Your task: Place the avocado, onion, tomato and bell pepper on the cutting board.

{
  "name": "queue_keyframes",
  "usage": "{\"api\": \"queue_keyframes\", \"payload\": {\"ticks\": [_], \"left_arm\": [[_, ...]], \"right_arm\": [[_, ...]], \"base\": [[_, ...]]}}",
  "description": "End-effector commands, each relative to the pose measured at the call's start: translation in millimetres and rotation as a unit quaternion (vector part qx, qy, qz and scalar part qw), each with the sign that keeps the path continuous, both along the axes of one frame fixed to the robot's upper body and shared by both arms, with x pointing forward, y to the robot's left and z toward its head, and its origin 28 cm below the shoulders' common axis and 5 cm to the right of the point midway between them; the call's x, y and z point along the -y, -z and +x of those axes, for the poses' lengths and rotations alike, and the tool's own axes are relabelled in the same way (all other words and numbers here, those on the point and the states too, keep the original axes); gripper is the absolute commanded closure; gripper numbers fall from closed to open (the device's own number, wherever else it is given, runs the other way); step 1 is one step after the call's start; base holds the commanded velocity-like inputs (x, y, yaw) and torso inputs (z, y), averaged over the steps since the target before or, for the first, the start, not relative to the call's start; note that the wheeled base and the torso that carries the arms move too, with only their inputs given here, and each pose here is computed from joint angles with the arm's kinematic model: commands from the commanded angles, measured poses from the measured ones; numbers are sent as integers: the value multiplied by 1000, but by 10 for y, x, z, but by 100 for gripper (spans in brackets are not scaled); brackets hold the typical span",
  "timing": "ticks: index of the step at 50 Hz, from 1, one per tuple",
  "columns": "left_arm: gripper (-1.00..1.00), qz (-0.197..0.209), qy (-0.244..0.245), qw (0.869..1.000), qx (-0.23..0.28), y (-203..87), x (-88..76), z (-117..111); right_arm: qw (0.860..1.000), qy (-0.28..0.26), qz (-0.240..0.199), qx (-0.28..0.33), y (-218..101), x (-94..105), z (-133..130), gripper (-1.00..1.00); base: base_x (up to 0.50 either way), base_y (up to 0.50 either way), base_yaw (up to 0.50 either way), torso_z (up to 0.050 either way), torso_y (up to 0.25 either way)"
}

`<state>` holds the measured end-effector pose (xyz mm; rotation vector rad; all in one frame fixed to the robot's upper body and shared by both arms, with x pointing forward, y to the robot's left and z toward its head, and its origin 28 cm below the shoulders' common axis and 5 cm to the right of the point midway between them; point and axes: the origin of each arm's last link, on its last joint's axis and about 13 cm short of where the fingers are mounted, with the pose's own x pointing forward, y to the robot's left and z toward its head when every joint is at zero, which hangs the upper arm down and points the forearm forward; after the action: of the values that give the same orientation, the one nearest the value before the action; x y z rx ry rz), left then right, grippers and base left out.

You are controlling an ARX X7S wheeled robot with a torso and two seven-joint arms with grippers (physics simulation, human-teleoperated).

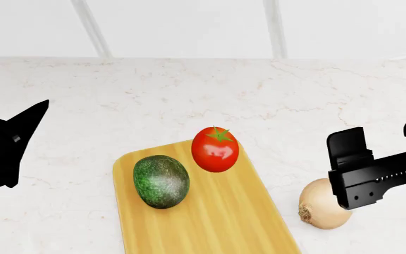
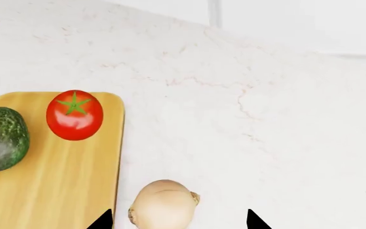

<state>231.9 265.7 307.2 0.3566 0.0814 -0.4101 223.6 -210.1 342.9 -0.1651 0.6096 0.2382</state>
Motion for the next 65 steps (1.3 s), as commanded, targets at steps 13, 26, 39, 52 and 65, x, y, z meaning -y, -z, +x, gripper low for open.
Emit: {"api": "queue_keyframes", "payload": {"ticks": [13,26,39,52,65], "left_arm": [[-100,1,0,1000,-2,11,10,12],[-100,1,1,1000,-5,36,9,23],[-100,2,3,1000,-3,33,17,20],[-100,-2,5,1000,-2,44,17,15],[-100,-2,5,1000,1,32,19,11]], "right_arm": [[999,-5,27,-30,409,-42,363,-100],[999,-5,31,-41,571,-57,449,-100],[998,-8,19,-53,697,-105,508,-100],[996,-7,40,-75,1024,-116,545,-100],[996,3,41,-84,1087,-75,511,-100]], "base": [[0,0,0,0,0],[0,0,0,0,0],[0,0,0,0,0],[0,0,0,0,0],[0,0,0,0,0]]}}
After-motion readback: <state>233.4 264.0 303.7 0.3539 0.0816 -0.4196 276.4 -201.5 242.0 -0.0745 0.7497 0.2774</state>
